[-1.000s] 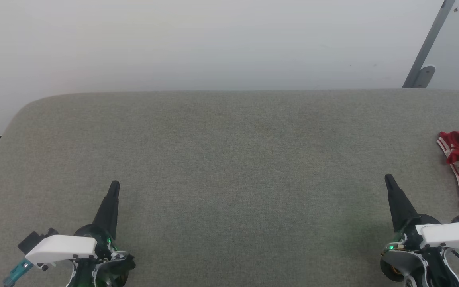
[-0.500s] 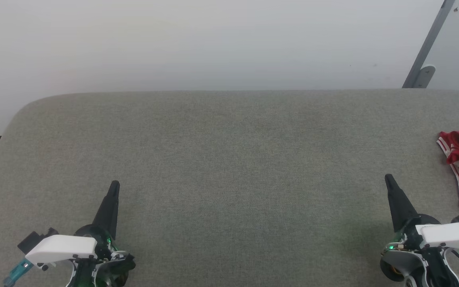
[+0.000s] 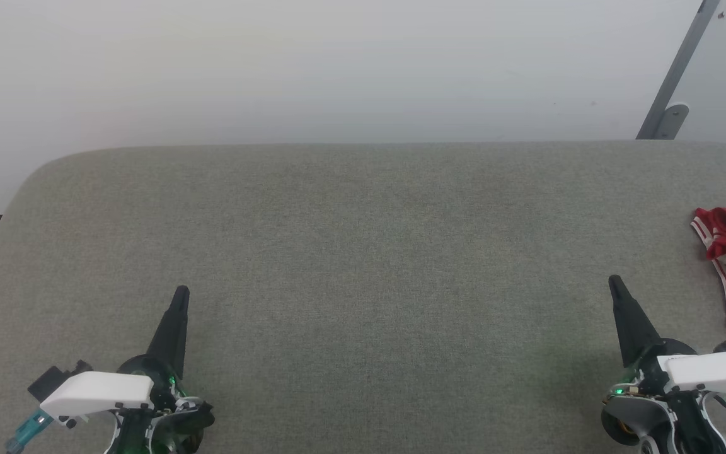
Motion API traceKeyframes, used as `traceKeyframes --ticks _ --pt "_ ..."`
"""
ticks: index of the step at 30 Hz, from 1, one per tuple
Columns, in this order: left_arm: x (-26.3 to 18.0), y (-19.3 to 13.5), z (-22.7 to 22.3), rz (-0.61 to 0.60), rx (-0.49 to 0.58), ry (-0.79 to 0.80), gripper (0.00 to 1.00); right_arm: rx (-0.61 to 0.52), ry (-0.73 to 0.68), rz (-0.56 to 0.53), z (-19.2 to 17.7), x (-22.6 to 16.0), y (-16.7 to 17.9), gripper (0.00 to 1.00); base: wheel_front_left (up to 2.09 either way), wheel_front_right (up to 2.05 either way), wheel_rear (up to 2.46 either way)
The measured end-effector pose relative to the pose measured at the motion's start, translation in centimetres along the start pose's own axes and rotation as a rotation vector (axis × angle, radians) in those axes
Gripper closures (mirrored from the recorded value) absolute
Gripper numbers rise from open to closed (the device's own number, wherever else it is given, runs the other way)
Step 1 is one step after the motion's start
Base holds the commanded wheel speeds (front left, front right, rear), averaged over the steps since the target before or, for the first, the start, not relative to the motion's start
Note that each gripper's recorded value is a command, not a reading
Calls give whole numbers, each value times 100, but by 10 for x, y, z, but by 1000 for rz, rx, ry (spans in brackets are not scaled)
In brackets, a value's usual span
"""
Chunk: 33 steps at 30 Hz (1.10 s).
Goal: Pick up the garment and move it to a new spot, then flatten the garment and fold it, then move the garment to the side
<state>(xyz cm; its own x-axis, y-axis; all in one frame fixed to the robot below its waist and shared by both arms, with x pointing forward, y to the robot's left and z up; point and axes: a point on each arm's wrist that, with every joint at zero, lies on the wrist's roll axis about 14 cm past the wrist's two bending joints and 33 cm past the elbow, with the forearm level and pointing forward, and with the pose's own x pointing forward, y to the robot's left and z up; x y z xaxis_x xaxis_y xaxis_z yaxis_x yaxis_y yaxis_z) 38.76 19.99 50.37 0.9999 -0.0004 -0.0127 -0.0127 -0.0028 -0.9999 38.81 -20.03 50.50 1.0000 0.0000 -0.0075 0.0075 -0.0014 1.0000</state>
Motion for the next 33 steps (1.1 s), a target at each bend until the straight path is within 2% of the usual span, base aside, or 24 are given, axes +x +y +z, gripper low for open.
traceKeyframes --ticks 33 --pt "0 0 0 0 0 0 100 0 0 0 0 0 0 100 0 0 0"
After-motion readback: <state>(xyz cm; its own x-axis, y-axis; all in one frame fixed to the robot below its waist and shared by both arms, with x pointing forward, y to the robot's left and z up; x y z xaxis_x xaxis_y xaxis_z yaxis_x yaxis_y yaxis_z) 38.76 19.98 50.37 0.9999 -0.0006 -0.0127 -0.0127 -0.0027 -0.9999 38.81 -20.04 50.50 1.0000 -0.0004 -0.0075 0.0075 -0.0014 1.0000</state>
